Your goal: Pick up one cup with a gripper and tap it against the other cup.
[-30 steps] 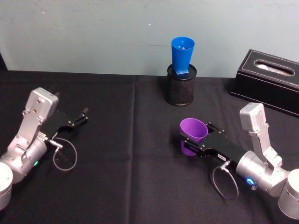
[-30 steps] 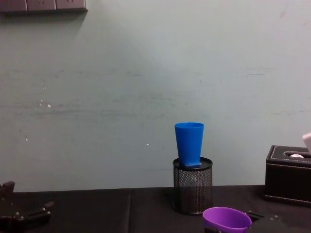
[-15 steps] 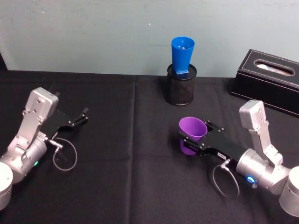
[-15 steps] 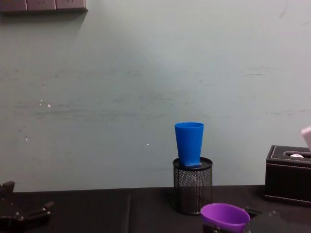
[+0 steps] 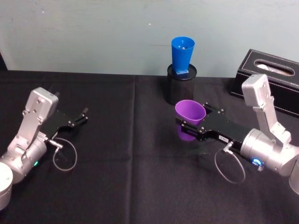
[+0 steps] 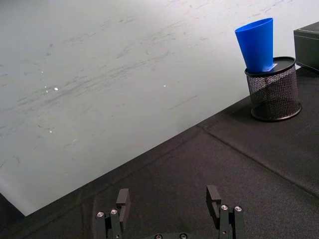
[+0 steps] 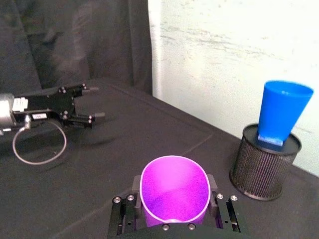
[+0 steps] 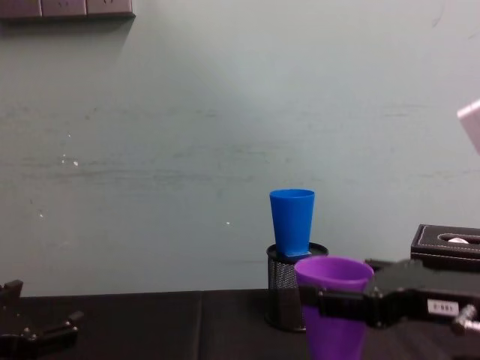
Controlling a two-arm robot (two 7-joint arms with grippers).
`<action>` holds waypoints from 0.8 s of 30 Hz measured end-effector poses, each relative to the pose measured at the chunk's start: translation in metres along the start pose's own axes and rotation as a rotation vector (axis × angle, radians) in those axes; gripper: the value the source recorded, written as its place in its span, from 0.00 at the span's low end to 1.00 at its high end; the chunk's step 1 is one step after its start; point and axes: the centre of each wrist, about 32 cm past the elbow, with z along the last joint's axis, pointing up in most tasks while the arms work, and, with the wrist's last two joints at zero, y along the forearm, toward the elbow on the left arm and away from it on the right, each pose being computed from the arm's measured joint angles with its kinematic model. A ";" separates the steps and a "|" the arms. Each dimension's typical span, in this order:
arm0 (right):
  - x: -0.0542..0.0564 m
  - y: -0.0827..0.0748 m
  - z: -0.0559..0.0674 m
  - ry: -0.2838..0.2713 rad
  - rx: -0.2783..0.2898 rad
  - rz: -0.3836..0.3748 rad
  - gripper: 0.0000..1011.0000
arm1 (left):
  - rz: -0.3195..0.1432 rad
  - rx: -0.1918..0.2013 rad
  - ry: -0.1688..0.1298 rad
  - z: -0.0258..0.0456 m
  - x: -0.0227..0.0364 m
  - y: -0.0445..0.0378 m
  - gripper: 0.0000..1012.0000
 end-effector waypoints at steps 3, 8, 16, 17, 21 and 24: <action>0.002 0.000 0.011 -0.006 0.002 0.006 0.72 | 0.000 0.000 0.000 0.0000 0.0000 0.0000 0.99; 0.004 0.000 0.021 -0.013 0.003 0.012 0.72 | 0.000 0.000 0.000 0.0000 0.0000 0.0000 0.99; 0.009 0.002 0.029 -0.016 0.004 0.002 0.72 | 0.000 0.000 0.000 0.0000 0.0000 0.0000 0.99; 0.009 0.002 0.030 -0.016 0.004 0.002 0.72 | 0.000 0.000 0.000 0.0000 0.0000 0.0000 0.99; 0.008 0.004 0.031 -0.022 0.005 0.006 0.72 | 0.000 0.000 0.000 0.0000 0.0000 0.0000 0.99; 0.007 0.006 0.034 -0.030 0.008 0.012 0.72 | 0.000 0.000 0.000 0.0000 0.0000 0.0000 0.99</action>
